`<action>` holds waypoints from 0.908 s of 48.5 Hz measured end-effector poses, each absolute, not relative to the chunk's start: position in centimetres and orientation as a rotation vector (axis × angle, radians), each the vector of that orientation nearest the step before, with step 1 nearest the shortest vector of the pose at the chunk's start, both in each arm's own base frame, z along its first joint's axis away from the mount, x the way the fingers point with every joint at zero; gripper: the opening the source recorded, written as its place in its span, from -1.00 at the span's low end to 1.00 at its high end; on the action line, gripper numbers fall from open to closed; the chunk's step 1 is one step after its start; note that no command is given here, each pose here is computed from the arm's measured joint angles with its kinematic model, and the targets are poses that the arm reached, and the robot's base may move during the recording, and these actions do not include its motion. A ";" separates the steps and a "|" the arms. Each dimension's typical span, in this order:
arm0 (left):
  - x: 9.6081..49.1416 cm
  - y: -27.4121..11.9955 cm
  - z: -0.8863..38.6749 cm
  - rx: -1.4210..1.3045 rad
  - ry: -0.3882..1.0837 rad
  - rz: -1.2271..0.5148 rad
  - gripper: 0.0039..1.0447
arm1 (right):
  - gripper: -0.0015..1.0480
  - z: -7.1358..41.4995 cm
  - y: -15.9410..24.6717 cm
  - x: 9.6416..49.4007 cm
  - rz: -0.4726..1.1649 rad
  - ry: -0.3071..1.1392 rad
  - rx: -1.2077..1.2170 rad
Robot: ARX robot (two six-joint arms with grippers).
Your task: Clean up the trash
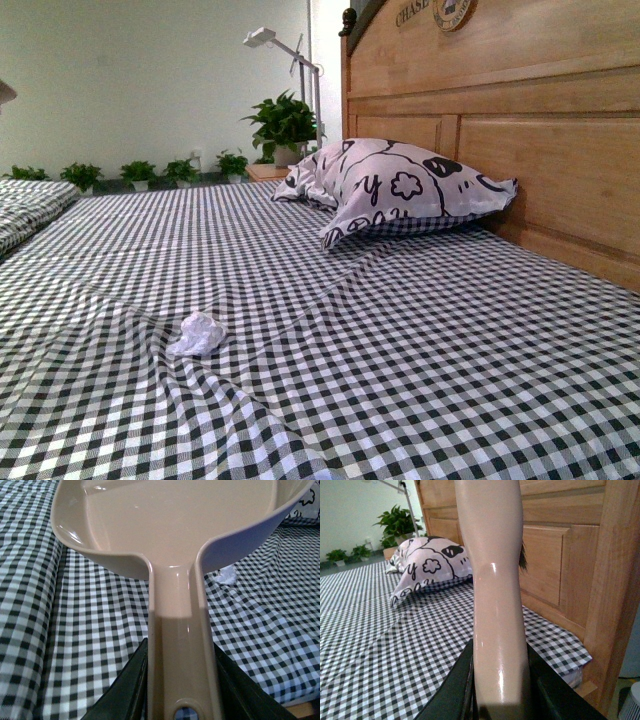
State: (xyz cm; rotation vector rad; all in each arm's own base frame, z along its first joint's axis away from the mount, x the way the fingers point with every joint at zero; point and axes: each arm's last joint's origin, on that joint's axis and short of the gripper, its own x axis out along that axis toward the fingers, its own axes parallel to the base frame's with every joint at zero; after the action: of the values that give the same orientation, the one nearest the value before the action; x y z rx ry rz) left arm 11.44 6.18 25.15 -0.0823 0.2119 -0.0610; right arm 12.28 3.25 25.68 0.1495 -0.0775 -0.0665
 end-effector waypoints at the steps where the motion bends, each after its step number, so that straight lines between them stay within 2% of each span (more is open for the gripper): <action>1: 11.9 6.5 25.3 -0.059 0.214 -0.070 -0.47 | -0.59 25.7 3.3 12.3 -0.066 -0.077 0.149; 9: 14.8 8.3 25.5 0.127 0.233 -0.181 -0.47 | -0.59 25.6 3.3 12.3 -0.063 -0.074 0.148; 18: 18.1 9.7 22.4 0.366 0.351 -0.313 -0.47 | -0.59 25.6 3.3 12.3 -0.065 -0.075 0.149; 26: 20.9 9.6 21.4 0.553 0.355 -0.383 -0.47 | -0.59 25.6 3.3 12.3 -0.065 -0.075 0.149; 44: 24.8 8.2 20.6 0.643 0.424 -0.498 -0.47 | -0.59 25.6 3.3 12.3 -0.065 -0.075 0.149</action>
State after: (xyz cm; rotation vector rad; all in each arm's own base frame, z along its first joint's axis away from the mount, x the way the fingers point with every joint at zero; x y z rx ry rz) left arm 24.83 8.23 20.63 0.6427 0.4242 -0.4980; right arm 12.30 3.27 25.65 0.1486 -0.0752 -0.0647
